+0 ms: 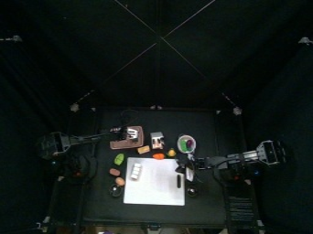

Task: Grab green sushi roll

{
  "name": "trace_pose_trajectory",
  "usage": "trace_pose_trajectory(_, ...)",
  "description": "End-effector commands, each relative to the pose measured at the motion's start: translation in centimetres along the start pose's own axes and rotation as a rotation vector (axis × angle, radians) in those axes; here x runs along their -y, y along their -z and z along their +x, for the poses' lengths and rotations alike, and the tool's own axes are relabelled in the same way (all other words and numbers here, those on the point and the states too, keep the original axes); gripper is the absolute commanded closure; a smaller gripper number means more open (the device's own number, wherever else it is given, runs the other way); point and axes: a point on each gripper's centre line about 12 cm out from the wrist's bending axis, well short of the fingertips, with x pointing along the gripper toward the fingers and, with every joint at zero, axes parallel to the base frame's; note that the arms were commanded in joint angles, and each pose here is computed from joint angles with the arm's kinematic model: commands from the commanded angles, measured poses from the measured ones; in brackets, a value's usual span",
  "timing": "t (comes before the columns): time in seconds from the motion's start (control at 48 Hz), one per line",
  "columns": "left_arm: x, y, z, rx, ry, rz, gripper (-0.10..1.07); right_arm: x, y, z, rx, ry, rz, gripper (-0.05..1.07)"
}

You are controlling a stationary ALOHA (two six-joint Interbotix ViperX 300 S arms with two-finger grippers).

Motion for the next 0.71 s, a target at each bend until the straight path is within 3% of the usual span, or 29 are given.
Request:
trace_pose_trajectory(0.0, 0.6, -0.1, -0.2, -0.032, 0.017, -0.03, 0.04, -0.3, -1.1, -0.3, 0.039, -0.01, -0.002, 1.02)
trace_pose_trajectory(0.125, 0.9, 0.5, 0.5, -0.087, 0.039, -0.063, 0.03, -0.4, -1.2, -0.3, 0.041, -0.011, -0.014, 1.02)
trace_pose_trajectory(0.312, 1.5, 0.6, 1.4, -0.099, 0.075, -0.066, 0.02, -0.3, -1.2, -0.2, 0.039, -0.01, -0.017, 1.02)
trace_pose_trajectory(0.688, 0.8, 0.6, 3.1, -0.119, 0.03, -0.085, 0.02, -0.3, -1.1, 0.0, 0.031, -0.007, -0.017, 1.02)
